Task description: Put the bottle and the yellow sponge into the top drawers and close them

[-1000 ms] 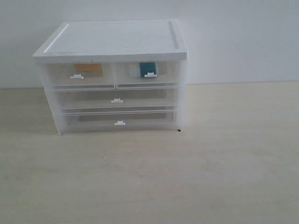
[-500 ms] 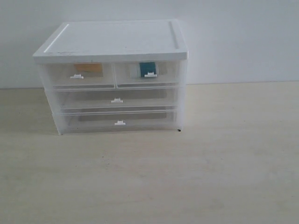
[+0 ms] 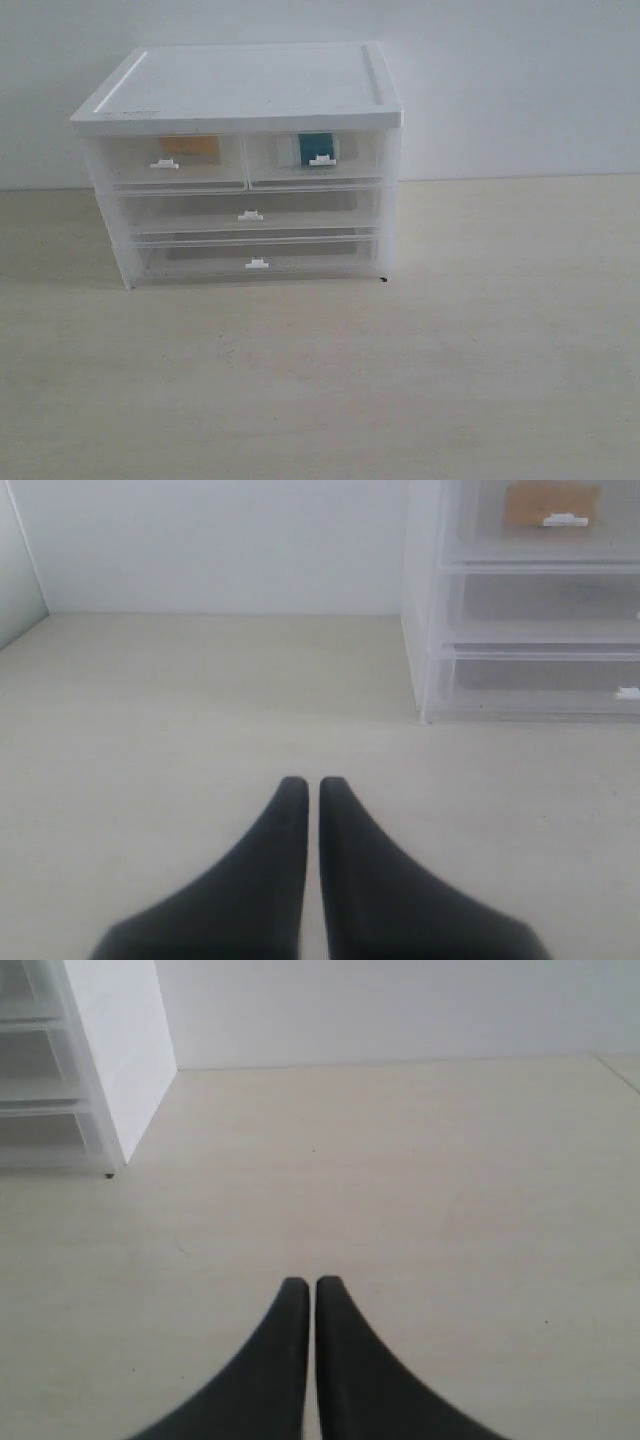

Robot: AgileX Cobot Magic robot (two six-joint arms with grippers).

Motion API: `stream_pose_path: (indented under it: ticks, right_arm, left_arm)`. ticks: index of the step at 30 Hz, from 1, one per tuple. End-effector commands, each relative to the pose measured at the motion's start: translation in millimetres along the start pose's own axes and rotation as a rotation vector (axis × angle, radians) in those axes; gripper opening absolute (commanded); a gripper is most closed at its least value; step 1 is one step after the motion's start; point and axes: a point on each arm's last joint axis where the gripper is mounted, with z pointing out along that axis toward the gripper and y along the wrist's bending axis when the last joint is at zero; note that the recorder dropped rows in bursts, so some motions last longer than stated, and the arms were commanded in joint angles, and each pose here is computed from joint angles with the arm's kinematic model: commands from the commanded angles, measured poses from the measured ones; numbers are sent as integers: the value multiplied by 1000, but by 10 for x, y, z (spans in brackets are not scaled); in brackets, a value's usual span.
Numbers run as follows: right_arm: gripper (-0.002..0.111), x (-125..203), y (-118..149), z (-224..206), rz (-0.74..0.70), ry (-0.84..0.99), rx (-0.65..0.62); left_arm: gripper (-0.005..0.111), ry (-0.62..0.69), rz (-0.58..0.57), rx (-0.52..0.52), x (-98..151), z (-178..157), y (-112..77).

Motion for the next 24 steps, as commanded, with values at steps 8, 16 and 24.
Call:
stream_pose_path:
  ticks: [8,16,24]
  right_arm:
    - [0,4,-5,-3,-65,-1,8]
    - [0,4,-5,-3,-73,-1,8]
    - [0,4,-5,-3,-66,-1,8]
  left_arm:
    - [4,1,2,-3,10,2,1]
    - [4,1,2,-3,10,2,1]
    - [4,1,2,-3,10,2,1]
